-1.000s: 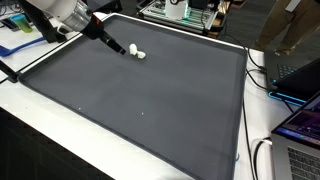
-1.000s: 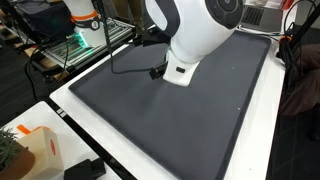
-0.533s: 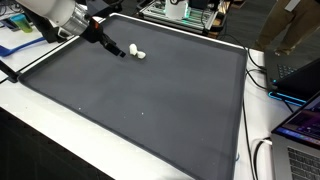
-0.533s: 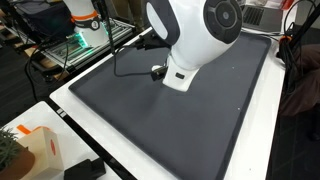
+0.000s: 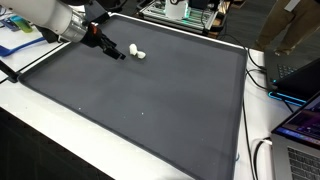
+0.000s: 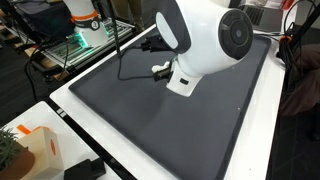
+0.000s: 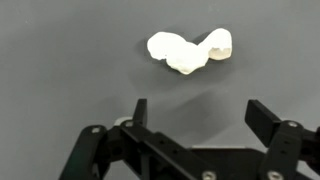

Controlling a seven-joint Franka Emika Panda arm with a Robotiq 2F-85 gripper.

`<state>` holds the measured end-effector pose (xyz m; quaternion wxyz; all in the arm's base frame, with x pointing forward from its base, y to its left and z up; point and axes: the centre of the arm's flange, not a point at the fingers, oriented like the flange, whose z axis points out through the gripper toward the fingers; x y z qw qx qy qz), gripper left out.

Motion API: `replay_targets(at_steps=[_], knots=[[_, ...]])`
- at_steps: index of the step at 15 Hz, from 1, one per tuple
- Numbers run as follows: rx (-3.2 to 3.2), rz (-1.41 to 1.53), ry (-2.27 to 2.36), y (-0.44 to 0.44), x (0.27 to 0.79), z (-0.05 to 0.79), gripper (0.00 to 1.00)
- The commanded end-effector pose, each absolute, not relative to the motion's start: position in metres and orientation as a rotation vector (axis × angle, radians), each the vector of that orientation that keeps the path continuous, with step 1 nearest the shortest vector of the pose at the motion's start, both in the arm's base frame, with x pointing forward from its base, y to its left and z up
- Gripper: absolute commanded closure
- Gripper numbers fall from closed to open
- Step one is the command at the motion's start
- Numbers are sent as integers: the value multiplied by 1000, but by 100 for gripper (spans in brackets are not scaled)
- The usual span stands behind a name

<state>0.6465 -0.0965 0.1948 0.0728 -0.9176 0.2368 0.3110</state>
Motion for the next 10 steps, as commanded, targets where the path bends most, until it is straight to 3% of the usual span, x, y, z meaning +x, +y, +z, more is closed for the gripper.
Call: replay_targets(at_steps=[1,10], knots=[[-2755,940,716,-97,648,193,0],[-2765,971,648,-88,637,180,0]])
